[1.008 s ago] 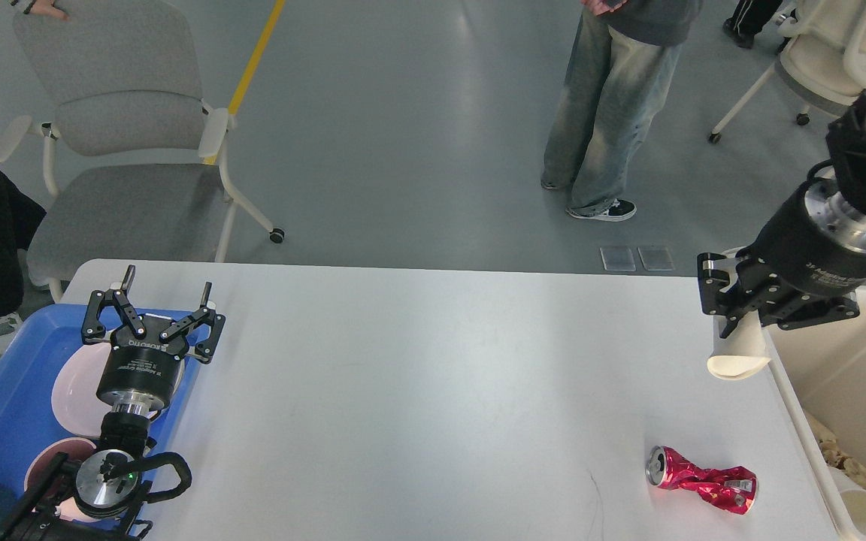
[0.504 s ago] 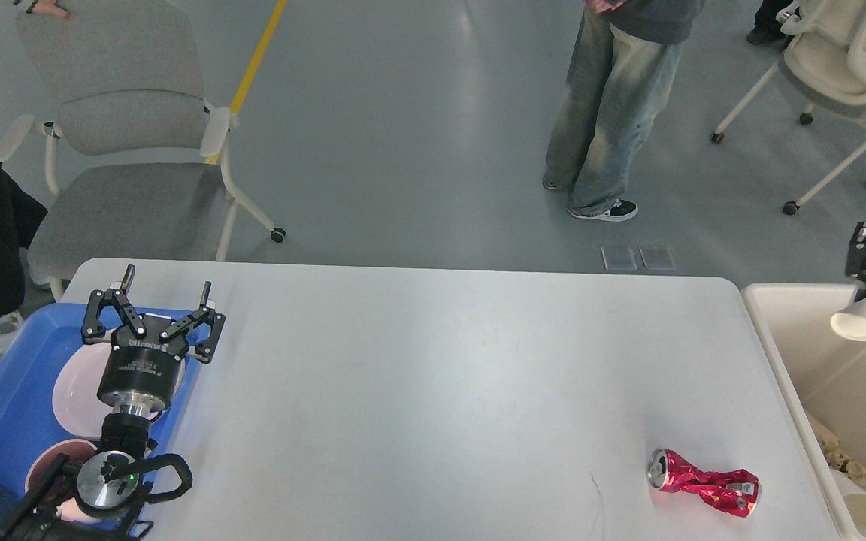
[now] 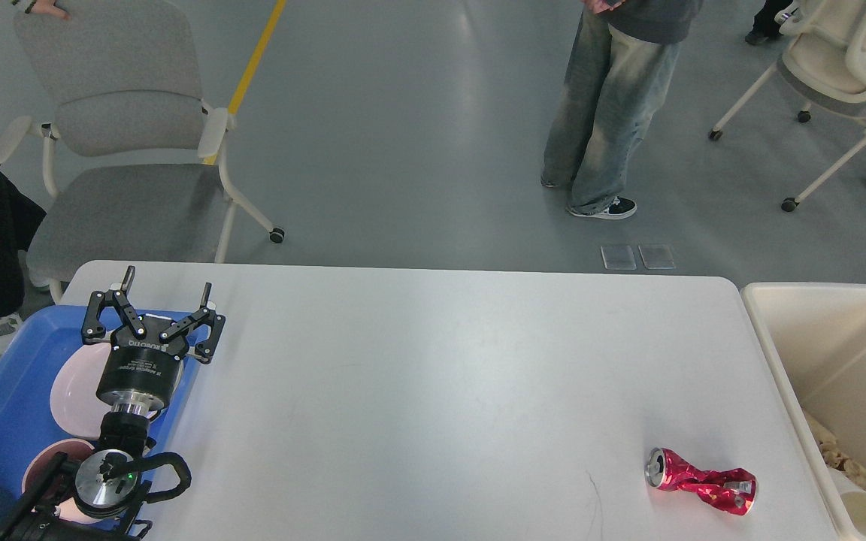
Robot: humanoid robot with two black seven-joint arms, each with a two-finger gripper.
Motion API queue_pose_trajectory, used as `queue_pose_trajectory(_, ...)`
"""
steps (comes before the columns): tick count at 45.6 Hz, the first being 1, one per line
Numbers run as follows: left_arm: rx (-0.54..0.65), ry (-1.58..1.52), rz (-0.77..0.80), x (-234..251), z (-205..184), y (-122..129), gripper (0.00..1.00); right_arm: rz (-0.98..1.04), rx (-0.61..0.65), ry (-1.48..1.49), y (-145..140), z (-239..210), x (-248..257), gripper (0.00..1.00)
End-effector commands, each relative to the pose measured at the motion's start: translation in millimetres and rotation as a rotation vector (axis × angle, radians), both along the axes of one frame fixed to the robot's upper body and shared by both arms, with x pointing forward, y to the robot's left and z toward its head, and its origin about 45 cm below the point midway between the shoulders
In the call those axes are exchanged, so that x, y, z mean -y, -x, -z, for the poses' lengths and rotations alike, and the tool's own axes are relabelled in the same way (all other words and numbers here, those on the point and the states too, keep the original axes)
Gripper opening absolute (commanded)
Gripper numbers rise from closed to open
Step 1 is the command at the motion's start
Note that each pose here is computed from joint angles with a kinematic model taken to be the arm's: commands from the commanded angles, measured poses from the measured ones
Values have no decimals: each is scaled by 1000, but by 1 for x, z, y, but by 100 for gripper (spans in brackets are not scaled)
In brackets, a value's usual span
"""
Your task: Tidy desktop
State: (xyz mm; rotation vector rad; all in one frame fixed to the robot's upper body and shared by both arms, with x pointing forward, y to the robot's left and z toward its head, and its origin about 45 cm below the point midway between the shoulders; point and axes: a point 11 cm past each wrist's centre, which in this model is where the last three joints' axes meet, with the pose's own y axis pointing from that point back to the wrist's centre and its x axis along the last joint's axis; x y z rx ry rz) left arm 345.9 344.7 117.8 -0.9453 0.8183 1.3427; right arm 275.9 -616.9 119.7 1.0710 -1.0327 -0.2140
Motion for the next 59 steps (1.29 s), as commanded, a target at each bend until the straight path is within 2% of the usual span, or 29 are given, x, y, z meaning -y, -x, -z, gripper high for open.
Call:
queue_pose_trajectory(1, 0, 1, -1, 0, 0, 0, 96, -22, 66, 103, 14, 39, -13, 0)
queue_pose_trajectory(9, 0, 1, -1, 0, 0, 0, 96, -26, 46, 123, 36, 80, -39, 0)
queue_pose_trajectory(17, 0, 1, -1, 0, 0, 0, 96, -19, 40, 124, 44, 87, -41, 0)
queue_pose_trajectory(18, 0, 0, 0, 0, 0, 0, 96, -19, 44, 130, 44, 85, -39, 10)
queue_pose_trajectory(19, 0, 0, 0, 0, 0, 0, 96, -20, 49, 138, 43, 84, -38, 29)
queue_pose_trajectory(22, 0, 1, -1, 0, 0, 0, 96, -24, 77, 173, 41, 80, -34, 95)
queue_pose_trajectory(23, 0, 1, -1, 0, 0, 0, 96, -24, 85, 176, 40, 80, -36, 100)
queue_pose_trajectory(33, 0, 1, -1, 0, 0, 0, 96, -30, 77, 158, 42, 89, -46, 100)
queue_pose_trajectory(50, 0, 0, 0, 0, 0, 0, 96, -17, 81, 152, 32, 79, -39, 100)
queue_pose_trajectory(59, 0, 1, -1, 0, 0, 0, 96, 67, -21, 143, 24, 53, -26, 100)
